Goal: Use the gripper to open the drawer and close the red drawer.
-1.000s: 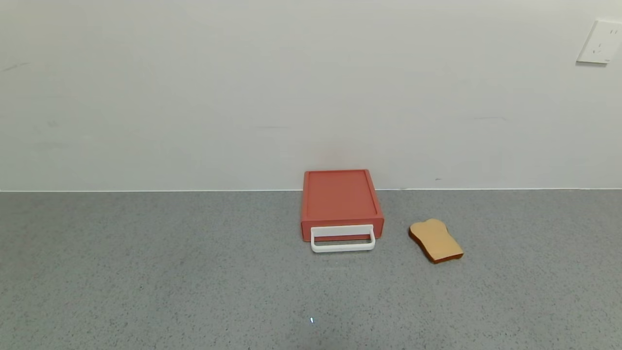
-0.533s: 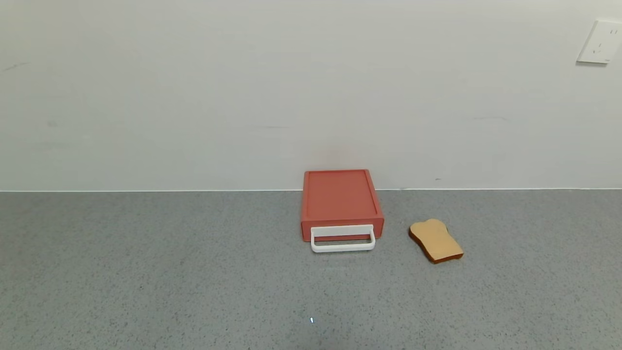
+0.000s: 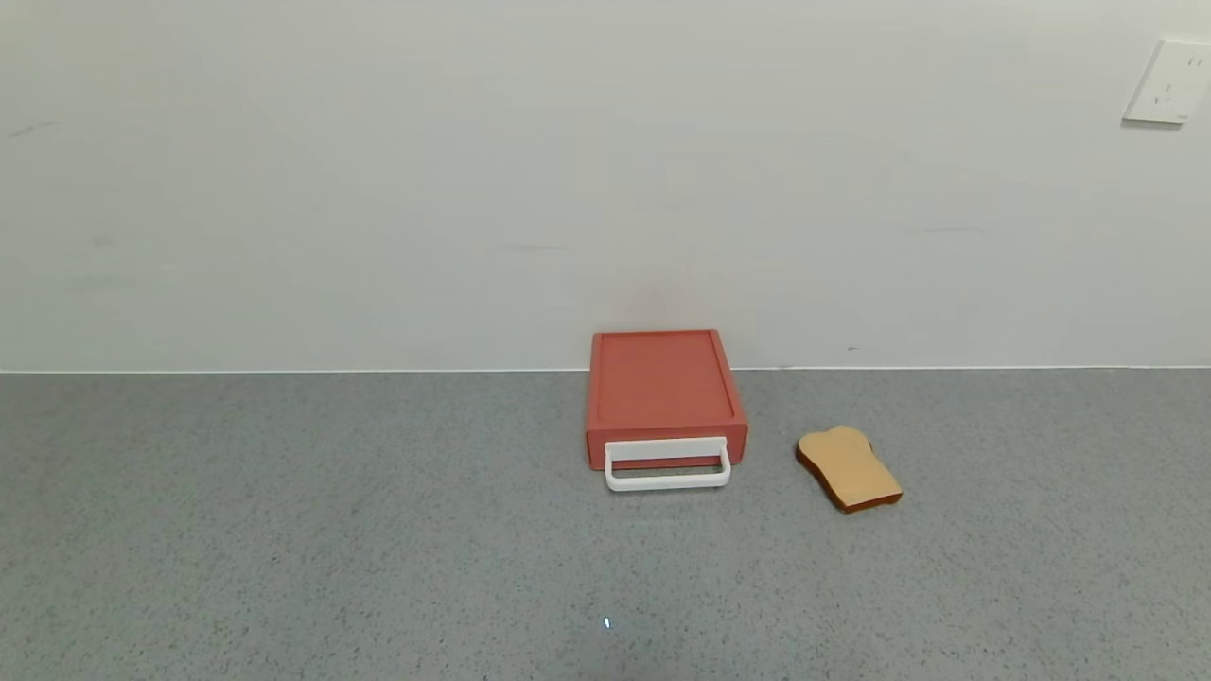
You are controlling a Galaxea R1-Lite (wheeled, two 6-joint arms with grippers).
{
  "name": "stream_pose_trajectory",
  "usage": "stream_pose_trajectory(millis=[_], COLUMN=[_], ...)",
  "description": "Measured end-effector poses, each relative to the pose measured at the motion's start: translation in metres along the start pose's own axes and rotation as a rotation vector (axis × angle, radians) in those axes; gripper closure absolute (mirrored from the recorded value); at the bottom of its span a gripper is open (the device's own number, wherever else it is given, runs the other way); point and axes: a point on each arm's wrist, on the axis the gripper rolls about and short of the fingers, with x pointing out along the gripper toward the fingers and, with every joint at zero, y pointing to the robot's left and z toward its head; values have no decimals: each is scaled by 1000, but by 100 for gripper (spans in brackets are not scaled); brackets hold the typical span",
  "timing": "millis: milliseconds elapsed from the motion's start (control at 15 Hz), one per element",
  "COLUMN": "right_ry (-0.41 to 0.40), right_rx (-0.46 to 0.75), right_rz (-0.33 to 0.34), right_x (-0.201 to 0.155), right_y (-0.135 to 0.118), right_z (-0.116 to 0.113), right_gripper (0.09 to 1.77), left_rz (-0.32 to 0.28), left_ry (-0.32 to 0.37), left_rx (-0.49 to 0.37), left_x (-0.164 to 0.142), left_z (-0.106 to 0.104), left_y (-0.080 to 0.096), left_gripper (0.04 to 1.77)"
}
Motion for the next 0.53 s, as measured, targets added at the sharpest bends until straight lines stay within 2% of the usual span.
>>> stream_pose_trajectory(millis=[533], right_ry=[0], right_rx=[1], right_rz=[0], right_x=[0], right_y=[0], right_z=[0], right_gripper=[15], left_rz=[5], left_ry=[0], left_rx=[7], left_x=[0], left_z=[0], left_y=[0], left_gripper=[9])
